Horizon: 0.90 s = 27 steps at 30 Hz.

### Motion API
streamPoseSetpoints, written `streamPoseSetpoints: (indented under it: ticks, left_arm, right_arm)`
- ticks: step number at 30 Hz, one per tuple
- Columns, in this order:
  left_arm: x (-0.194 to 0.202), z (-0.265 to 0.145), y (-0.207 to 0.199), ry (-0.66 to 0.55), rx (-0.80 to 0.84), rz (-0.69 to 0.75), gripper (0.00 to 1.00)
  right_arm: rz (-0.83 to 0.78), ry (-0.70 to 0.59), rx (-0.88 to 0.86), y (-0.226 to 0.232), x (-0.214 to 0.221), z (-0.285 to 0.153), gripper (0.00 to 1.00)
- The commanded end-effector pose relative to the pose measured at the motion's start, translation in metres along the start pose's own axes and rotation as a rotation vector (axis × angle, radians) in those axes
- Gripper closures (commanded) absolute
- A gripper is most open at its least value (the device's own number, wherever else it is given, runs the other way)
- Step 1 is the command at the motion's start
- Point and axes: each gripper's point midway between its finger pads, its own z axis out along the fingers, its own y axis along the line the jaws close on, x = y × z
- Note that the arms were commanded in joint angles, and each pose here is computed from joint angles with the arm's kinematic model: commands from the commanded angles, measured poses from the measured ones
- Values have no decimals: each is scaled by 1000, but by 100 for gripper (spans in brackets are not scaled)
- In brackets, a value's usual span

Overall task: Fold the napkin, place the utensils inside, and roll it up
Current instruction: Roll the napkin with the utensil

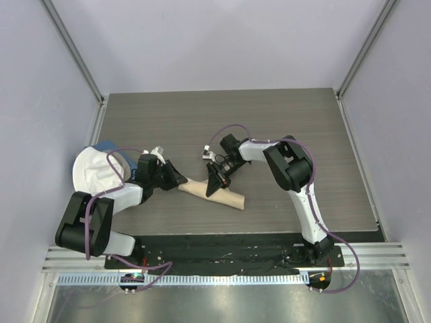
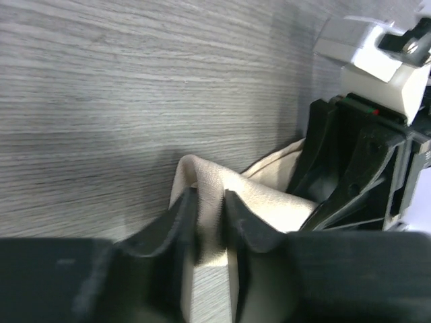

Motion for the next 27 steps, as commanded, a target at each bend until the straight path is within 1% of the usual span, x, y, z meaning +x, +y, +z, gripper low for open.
streamPoseSetpoints:
  ticks: [1, 2, 3, 4, 5, 6, 7, 8, 9, 10, 11, 12, 13, 14, 15, 16, 18, 19, 20, 21, 22, 23, 24, 25, 27]
  left_arm:
    - [-15, 2, -19, -45, 82, 21, 81]
    - [-14, 3, -18, -40, 77, 20, 87]
    - [-14, 2, -18, -33, 71, 20, 89]
    - [-12, 2, -16, -27, 62, 24, 96]
    - [-13, 2, -16, -24, 56, 25, 99]
    - [-15, 2, -17, -23, 55, 26, 100]
    - [-12, 2, -15, -6, 40, 21, 100]
    - [-12, 2, -14, -1, 33, 25, 100]
    - [-15, 2, -17, 2, 37, 26, 100]
    - [-10, 2, -14, 30, 21, 20, 100]
    - [-8, 3, -13, 46, 10, 21, 100]
    - [-11, 3, -17, 50, 10, 20, 100]
    - [-10, 3, -17, 63, 6, 17, 100]
    - [-6, 3, -12, 90, -15, 6, 100]
    - [-8, 3, -14, 92, -17, 3, 100]
    - [-7, 3, -14, 103, -23, 3, 100]
    - [-4, 3, -13, 134, -39, -11, 100]
    - [-3, 3, -12, 144, -47, -15, 100]
    - [3, 3, -8, 175, -66, -25, 100]
    - [0, 3, -10, 178, -68, -28, 100]
    - [0, 3, -10, 186, -76, -27, 100]
    - [1, 4, -8, 197, -86, -31, 100]
    - [3, 4, -8, 215, -92, -31, 100]
    - [3, 4, -8, 221, -96, -34, 100]
    - [3, 5, -7, 233, -100, -36, 100]
  right_arm:
    - [0, -5, 195, -37, -1, -4, 62]
    - [-23, -19, 227, -34, -6, -9, 61]
    - [-17, -29, 246, -31, -9, -12, 56]
    - [-35, -44, 268, -28, -14, -16, 54]
    - [-59, -66, 315, -24, -20, -23, 52]
    - [-82, -83, 334, -18, -25, -28, 49]
    - [-100, -99, 361, -15, -30, -33, 45]
    - [-117, -115, 404, -15, -34, -40, 43]
    - [-161, -146, 433, -3, -41, -49, 41]
    - [-189, -151, 464, -1, -43, -51, 37]
    - [-214, -168, 493, 5, -47, -56, 36]
    - [-268, -188, 573, 5, -51, -66, 34]
    - [-316, -194, 614, 8, -53, -70, 32]
    - [-366, -193, 653, 12, -54, -67, 31]
    - [-402, -207, 713, 6, -54, -69, 30]
    - [-462, -239, 747, 18, -58, -75, 29]
    - [-532, -260, 820, 18, -58, -71, 28]
    - [-574, -283, 835, 27, -60, -72, 27]
    - [-633, -271, 837, 34, -57, -63, 26]
    - [-663, -268, 848, 32, -54, -58, 26]
    - [-693, -282, 892, 36, -56, -61, 26]
    - [-739, -267, 919, 37, -54, -59, 25]
    - [-783, -256, 930, 38, -49, -50, 25]
    - [-801, -255, 973, 36, -48, -50, 25]
    - [-859, -239, 990, 38, -45, -43, 24]
